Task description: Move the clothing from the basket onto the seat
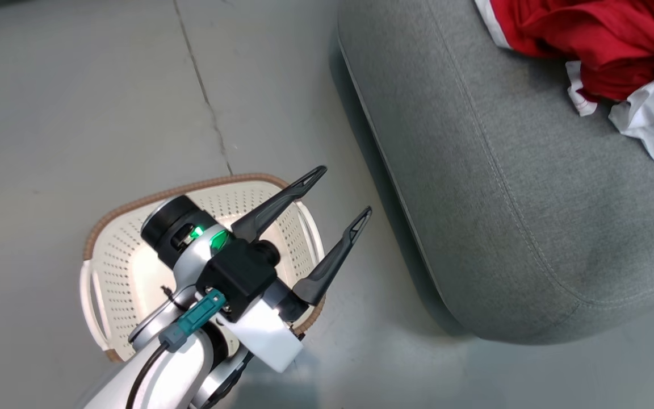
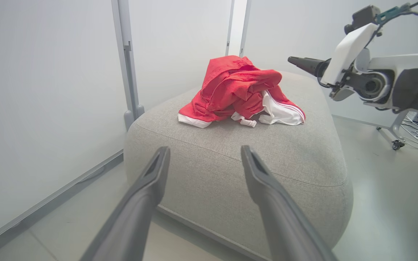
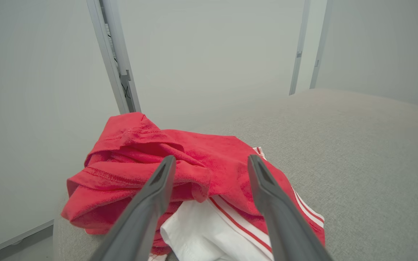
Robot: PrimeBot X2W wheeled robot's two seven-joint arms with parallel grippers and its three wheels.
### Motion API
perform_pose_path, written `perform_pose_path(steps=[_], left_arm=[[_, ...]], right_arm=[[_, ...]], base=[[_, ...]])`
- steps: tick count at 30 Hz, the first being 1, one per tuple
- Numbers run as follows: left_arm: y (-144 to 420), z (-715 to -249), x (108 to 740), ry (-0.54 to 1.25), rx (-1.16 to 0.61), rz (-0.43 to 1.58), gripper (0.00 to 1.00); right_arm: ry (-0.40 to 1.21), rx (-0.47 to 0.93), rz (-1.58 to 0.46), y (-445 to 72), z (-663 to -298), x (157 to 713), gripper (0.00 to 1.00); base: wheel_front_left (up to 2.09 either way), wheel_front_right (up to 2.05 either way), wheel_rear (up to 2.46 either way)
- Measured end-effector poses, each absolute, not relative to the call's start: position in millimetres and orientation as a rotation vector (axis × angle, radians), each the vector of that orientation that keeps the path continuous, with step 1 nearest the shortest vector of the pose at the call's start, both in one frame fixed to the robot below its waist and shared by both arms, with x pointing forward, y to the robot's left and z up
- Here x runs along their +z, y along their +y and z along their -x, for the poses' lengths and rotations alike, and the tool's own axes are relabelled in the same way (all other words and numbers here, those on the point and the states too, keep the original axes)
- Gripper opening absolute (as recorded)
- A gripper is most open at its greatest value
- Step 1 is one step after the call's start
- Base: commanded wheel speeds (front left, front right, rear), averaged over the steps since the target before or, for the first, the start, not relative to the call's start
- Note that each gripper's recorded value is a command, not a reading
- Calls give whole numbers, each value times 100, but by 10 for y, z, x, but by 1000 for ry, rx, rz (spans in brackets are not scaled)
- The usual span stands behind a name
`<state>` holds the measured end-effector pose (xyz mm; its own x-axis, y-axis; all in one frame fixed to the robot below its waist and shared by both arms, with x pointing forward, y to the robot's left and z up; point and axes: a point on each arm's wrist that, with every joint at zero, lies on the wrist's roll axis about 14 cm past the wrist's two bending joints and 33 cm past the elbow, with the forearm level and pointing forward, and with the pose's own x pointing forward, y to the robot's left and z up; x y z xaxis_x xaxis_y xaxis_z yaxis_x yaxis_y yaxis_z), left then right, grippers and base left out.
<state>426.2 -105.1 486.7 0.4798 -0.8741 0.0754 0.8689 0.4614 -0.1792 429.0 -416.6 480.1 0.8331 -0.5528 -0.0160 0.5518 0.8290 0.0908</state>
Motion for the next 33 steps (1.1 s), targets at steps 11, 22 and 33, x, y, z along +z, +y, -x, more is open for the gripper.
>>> perform_pose_path(steps=[11,22,33], left_arm=[[-574,-4247,5195,-20,-829,207,100],[420,-4334,5295,-61,-425,214,100],[1311,-4134,5482,-139,-104,235,100]], right_arm=[[-95,-381,-100,-3434,-4211,5080,100],[-156,-48,-109,-2268,-4481,5492,100],[-142,135,-125,-1597,-4317,5612,100]], base=[[0,0,0],[0,0,0],[0,0,0]])
